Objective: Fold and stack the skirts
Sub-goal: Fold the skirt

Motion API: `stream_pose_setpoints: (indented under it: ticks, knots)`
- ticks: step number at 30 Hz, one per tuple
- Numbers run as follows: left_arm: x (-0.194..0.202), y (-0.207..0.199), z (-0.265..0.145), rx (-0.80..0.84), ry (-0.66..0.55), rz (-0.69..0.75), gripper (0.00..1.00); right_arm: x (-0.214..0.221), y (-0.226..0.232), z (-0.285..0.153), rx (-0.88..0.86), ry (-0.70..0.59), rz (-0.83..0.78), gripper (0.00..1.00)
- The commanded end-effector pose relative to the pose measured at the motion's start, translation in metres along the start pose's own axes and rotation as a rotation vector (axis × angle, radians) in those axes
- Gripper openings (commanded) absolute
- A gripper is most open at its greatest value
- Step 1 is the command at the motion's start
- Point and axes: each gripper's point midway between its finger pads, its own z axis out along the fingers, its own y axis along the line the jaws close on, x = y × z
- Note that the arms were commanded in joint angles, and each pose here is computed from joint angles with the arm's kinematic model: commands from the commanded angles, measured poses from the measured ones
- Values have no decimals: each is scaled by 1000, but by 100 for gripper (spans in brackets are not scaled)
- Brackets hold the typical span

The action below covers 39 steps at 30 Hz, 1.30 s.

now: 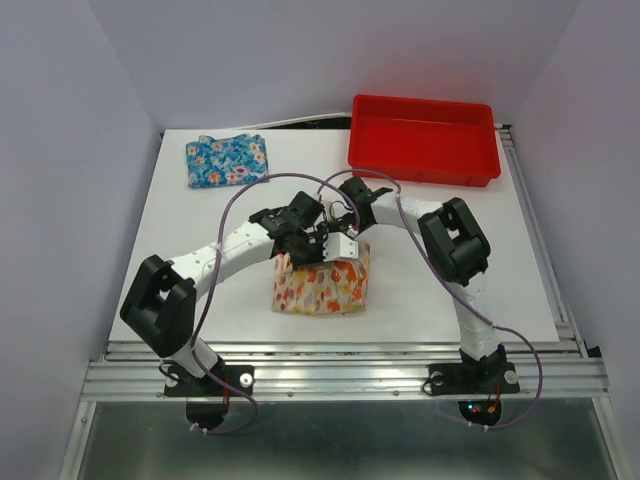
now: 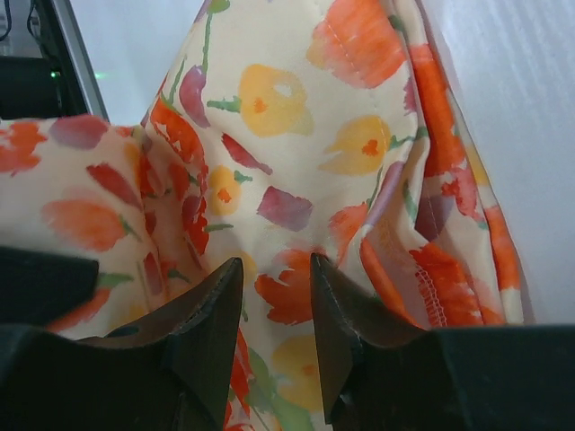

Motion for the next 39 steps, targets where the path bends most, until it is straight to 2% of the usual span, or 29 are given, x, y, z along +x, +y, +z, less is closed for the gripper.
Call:
stream_pose_setpoints:
  ticks: [1, 7, 8, 9, 13, 20, 25, 35, 39]
  knots:
    - [-14, 26, -3, -86, -56, 46, 0, 28, -8, 6, 53, 76, 30, 43]
    - [-15, 15, -5, -57, -77, 45, 0, -27, -2, -15, 143, -18, -38, 46]
    - [-13, 13, -5, -53, -76, 45, 0, -34, -4, -22, 156, -30, -36, 50]
    - [-13, 11, -8, -55, -77, 47, 0, -51, -5, -33, 165, -65, -50, 51]
    - [-7, 4, -10, -38, -67, 54, 0, -74, -16, -59, 213, -109, -61, 53]
    - [-8, 2, -12, -35, -71, 63, 0, -65, -52, -76, 289, -86, -55, 51]
    - [-10, 9, -12, -49, -68, 67, 0, -36, -73, -59, 262, -12, -21, 45]
    - [-18, 38, -12, -132, -48, 82, 0, -6, -65, -26, 123, 58, 32, 18]
    - [-18, 53, -10, -164, -35, 100, 0, -1, -60, -25, 98, 62, 35, 16]
